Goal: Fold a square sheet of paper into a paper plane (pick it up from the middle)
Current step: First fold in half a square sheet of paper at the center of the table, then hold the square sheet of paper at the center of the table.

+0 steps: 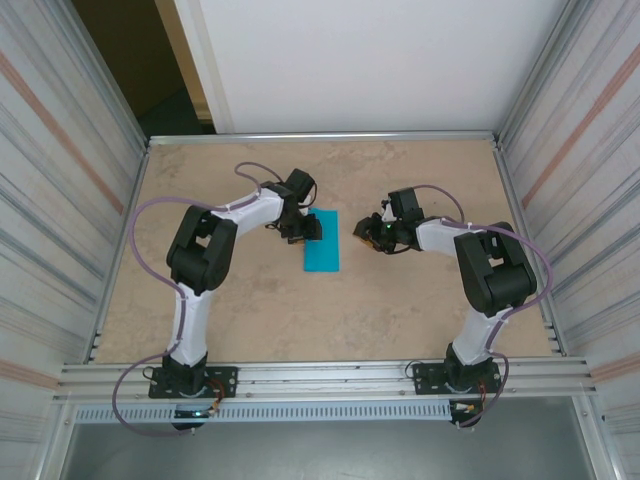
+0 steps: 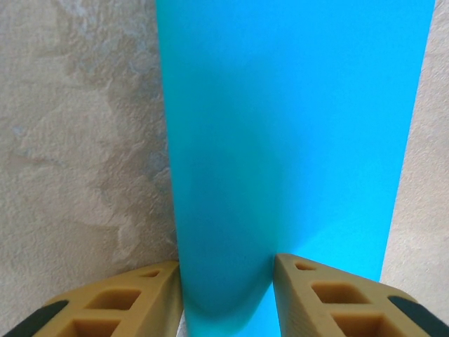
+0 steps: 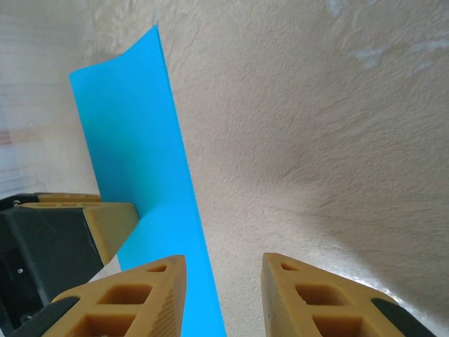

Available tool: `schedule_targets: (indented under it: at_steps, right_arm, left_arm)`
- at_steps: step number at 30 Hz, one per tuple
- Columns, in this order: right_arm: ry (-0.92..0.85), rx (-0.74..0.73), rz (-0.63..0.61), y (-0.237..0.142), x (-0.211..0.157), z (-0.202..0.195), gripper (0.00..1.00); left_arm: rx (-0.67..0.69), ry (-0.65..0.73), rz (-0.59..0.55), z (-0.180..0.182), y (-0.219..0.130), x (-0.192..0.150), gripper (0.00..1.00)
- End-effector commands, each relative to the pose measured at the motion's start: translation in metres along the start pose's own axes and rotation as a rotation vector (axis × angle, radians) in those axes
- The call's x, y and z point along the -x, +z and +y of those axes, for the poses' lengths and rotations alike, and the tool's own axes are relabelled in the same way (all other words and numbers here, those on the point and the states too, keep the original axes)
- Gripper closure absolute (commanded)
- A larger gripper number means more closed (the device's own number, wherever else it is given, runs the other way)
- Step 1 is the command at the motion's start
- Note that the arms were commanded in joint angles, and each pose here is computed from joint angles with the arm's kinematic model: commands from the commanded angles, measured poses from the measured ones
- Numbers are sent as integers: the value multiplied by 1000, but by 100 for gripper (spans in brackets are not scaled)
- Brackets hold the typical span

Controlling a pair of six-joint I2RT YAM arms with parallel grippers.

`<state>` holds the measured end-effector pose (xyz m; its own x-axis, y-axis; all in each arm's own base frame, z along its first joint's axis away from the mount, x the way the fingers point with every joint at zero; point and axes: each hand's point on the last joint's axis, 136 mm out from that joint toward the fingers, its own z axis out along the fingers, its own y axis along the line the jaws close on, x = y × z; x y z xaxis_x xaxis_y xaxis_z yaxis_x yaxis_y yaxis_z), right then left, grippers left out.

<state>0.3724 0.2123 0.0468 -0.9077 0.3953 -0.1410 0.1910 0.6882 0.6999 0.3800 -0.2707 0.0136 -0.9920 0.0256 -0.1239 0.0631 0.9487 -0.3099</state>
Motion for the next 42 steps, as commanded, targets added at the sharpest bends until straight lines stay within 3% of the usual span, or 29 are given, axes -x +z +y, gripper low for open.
schedule_targets:
  at_steps: [1, 33, 42]
  right_arm:
    - [-26, -10, -6, -5, 3, 6, 68]
    - [-71, 31, 56, 10, -13, 23, 68]
    - [-109, 77, 134, 32, -29, 46, 80]
  left_arm:
    - [160, -21, 204, 48, 70, -59, 59]
    - [192, -61, 263, 56, 80, -70, 58]
    - [200, -64, 286, 58, 85, -75, 58]
